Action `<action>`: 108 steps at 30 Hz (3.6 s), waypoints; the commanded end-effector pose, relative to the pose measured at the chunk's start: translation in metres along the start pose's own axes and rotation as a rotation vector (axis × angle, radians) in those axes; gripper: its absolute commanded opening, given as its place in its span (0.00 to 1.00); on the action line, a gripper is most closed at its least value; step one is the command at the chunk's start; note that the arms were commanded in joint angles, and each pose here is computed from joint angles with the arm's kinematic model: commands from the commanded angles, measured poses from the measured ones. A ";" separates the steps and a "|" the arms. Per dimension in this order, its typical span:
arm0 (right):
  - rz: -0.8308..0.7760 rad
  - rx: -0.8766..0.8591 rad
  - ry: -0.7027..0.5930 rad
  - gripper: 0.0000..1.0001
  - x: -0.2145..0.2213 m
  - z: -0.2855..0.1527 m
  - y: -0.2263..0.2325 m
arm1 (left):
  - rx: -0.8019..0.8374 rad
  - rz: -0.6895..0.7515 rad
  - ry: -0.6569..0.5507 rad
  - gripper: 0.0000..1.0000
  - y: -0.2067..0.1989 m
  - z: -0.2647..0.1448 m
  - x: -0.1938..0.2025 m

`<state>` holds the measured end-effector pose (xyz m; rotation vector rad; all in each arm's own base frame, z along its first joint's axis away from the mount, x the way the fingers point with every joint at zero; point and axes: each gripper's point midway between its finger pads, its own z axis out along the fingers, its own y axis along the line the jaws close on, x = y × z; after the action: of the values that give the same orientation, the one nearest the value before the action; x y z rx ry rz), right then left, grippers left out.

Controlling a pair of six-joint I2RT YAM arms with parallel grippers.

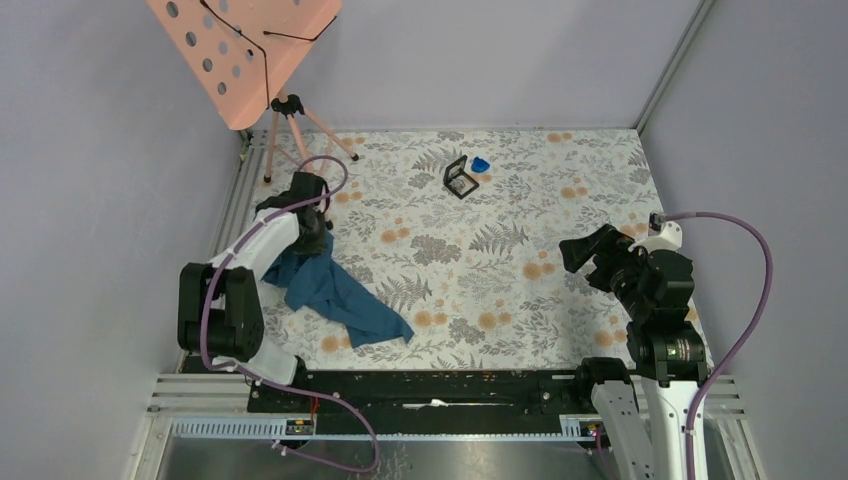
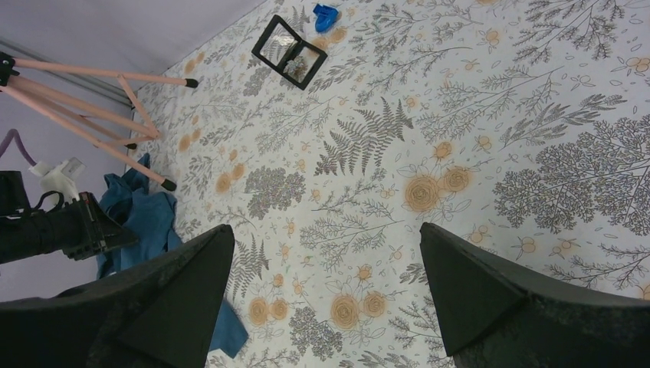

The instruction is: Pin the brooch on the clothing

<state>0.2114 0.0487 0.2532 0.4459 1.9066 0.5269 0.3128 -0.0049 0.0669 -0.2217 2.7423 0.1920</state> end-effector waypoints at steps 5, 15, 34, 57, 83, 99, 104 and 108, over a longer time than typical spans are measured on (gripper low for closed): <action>-0.054 -0.053 0.055 0.98 -0.002 -0.002 0.013 | 0.246 0.321 -0.395 0.00 -0.102 -0.129 -0.009; -0.084 -0.119 0.119 1.00 0.020 -0.013 0.018 | 0.863 0.489 -0.517 0.00 -0.206 -0.299 0.049; 0.006 -0.205 0.247 1.00 0.069 -0.012 0.015 | 1.000 0.544 -0.704 0.00 -0.218 -0.412 0.060; 0.019 -0.472 0.497 0.82 0.162 0.023 0.066 | 0.321 0.097 -0.633 0.00 -0.035 -0.269 0.042; -0.370 -0.433 0.543 0.03 0.239 0.053 0.137 | 0.338 0.079 -0.733 0.00 -0.024 -0.312 0.016; -0.476 -0.583 -0.234 0.00 -0.111 -0.125 0.176 | 0.763 -0.066 -1.299 0.00 0.031 -0.544 -0.045; -0.439 -0.748 -0.261 0.00 -0.128 -0.166 0.187 | 0.839 -0.049 -1.313 0.00 0.028 -0.559 -0.040; -0.415 -0.662 -0.288 0.00 -0.126 -0.153 0.168 | 0.806 -0.042 -1.232 0.00 0.008 -0.524 -0.038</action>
<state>0.1228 0.1182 0.5010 -0.3474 1.3948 0.7971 0.1486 -0.0795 0.5683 0.1227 1.4257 -0.6066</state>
